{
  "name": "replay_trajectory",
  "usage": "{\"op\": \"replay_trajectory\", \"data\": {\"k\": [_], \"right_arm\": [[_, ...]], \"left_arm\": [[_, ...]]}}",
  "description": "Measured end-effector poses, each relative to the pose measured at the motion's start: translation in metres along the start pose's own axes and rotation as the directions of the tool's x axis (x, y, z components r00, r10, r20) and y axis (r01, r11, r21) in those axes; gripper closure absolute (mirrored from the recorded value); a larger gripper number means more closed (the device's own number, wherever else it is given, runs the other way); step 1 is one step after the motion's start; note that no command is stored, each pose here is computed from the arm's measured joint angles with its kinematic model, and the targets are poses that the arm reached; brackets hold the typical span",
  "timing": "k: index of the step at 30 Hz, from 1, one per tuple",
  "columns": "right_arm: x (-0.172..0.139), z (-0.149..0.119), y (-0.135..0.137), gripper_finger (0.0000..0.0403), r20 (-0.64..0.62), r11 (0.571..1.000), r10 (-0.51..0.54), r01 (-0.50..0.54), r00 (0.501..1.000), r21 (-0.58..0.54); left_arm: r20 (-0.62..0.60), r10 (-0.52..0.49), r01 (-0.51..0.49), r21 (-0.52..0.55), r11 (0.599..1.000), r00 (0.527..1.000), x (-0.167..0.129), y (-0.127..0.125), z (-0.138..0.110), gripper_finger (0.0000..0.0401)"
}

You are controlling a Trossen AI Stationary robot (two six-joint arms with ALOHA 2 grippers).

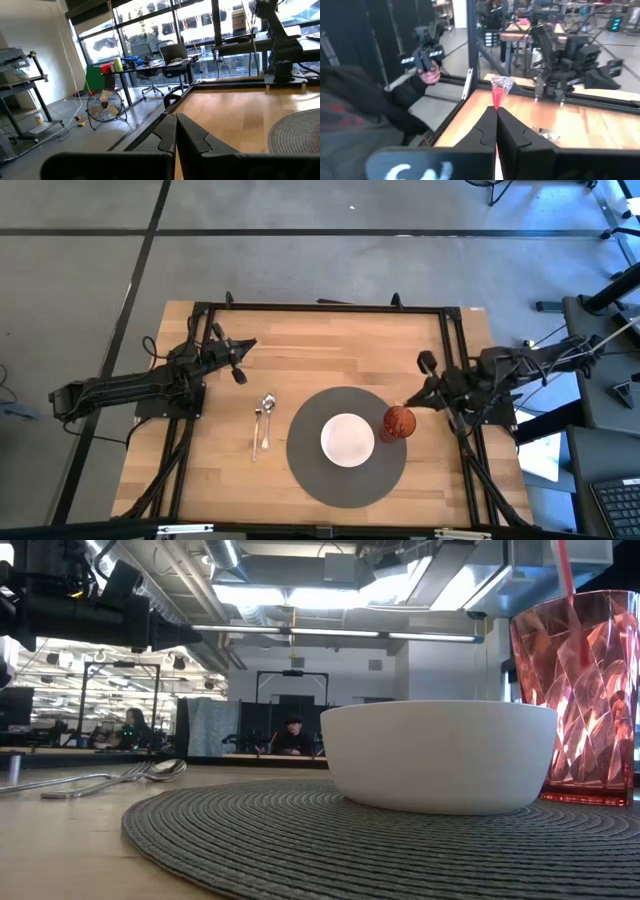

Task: Pick & Place Utensil
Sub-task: Put the orange straw into the orange cup

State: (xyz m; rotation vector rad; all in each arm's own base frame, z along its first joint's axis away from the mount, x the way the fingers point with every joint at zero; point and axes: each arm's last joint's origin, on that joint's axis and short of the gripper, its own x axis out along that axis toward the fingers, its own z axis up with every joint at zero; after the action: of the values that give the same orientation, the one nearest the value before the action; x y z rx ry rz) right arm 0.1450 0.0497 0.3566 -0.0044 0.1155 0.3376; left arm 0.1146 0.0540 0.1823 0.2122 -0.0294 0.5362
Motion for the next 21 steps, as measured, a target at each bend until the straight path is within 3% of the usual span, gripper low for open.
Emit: {"op": "replay_trajectory", "data": {"k": [5, 13, 21], "right_arm": [[0.01, -0.007, 0.006, 0.0403, -0.065, 0.999, -0.023, 0.02, 0.998, -0.047], [0.036, -0.017, 0.01, 0.0403, -0.128, 0.981, -0.189, 0.192, 0.974, 0.016], [0.045, -0.023, 0.021, 0.0403, -0.159, 0.977, -0.207, 0.211, 0.965, 0.011]], "left_arm": [[-0.001, 0.005, -0.005, 0.0, 1.0, 1.0, 0.0, 0.0, 0.0, 0.0398], [-0.001, 0.006, -0.006, -0.008, 1.0, 1.0, 0.0, 0.0, 0.0, 0.0398], [-0.002, 0.006, -0.006, -0.008, 1.0, 1.0, 0.0, 0.0, 0.0, 0.0398]]}}
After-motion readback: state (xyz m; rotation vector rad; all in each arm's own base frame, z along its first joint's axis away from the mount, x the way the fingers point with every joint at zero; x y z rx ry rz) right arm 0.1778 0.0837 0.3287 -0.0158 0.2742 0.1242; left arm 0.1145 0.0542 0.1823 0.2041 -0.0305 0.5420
